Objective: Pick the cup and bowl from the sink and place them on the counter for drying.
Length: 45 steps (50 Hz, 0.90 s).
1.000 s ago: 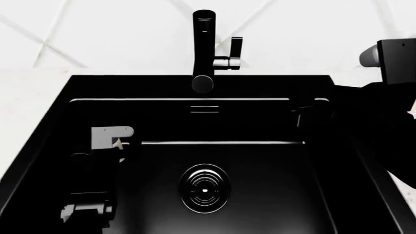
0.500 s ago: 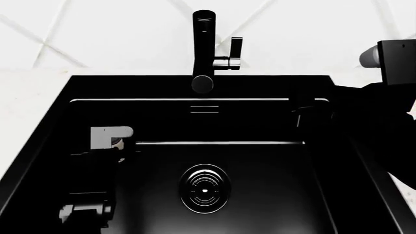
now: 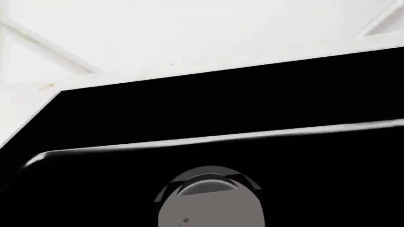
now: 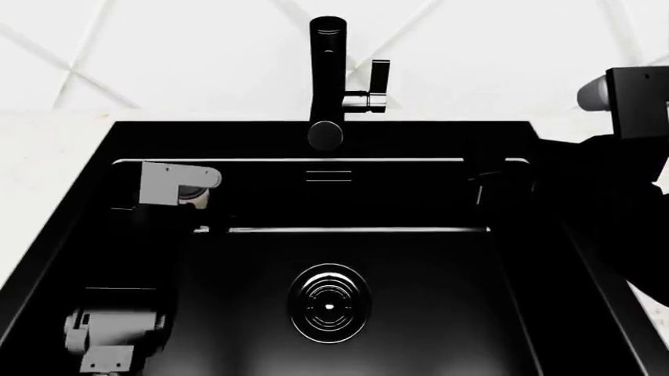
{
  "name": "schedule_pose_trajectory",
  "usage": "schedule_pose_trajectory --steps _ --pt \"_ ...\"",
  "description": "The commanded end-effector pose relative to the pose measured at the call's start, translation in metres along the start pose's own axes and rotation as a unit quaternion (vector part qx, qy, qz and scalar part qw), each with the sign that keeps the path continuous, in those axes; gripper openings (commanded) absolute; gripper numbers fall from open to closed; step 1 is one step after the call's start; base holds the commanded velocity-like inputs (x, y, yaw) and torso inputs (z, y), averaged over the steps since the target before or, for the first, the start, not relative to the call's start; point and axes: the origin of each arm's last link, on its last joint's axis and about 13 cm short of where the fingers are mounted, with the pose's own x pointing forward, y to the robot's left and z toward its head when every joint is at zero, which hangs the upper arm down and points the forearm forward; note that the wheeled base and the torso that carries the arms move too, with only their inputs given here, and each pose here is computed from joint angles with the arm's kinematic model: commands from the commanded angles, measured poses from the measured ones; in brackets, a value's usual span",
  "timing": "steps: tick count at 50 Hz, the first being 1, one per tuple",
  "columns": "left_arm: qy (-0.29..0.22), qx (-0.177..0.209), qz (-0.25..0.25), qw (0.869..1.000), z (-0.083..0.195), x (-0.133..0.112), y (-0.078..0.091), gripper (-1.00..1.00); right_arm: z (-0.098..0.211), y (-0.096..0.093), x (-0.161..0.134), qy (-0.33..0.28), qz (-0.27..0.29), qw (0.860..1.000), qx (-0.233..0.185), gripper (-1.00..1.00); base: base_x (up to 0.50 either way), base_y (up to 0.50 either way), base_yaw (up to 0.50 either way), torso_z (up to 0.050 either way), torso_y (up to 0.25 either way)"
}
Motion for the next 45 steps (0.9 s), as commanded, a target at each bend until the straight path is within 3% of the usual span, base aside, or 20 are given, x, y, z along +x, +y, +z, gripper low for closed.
schedule_pose_trajectory --steps 1,15,18,28,37,45 --pt "0.068 0.024 -0.061 0.996 0.038 -0.064 0.011 -1.0 0.003 -0.001 0.0 -0.003 0.002 1.0 -0.001 1.0 0.0 0.0 0.01 0.0 0.0" --pt "0.082 0.016 -0.066 0.994 0.057 -0.073 0.026 -1.0 0.002 0.0 0.0 -0.002 0.006 1.0 0.0 1.0 0.0 0.0 0.0 0.0 -0.002" --pt "0.078 0.012 -0.057 0.995 0.068 -0.078 0.036 -1.0 0.001 0.0 0.0 -0.002 0.006 1.0 0.001 1.0 0.0 0.0 0.0 0.0 0.0" --pt "0.058 0.026 -0.047 0.997 0.095 -0.085 0.046 -1.0 0.0 0.0 0.002 -0.002 0.01 1.0 0.003 1.0 0.0 0.0 0.0 0.0 0.0" --pt "0.068 0.027 0.022 0.997 0.096 -0.08 0.06 -1.0 0.0 0.0 0.002 -0.002 0.01 1.0 0.003 1.0 0.0 0.0 0.0 0.0 0.0" --pt "0.063 0.02 0.084 0.994 0.106 -0.085 0.083 -1.0 -0.003 0.0 0.003 0.0 0.012 1.0 0.004 1.0 0.0 0.0 0.0 0.0 0.0"
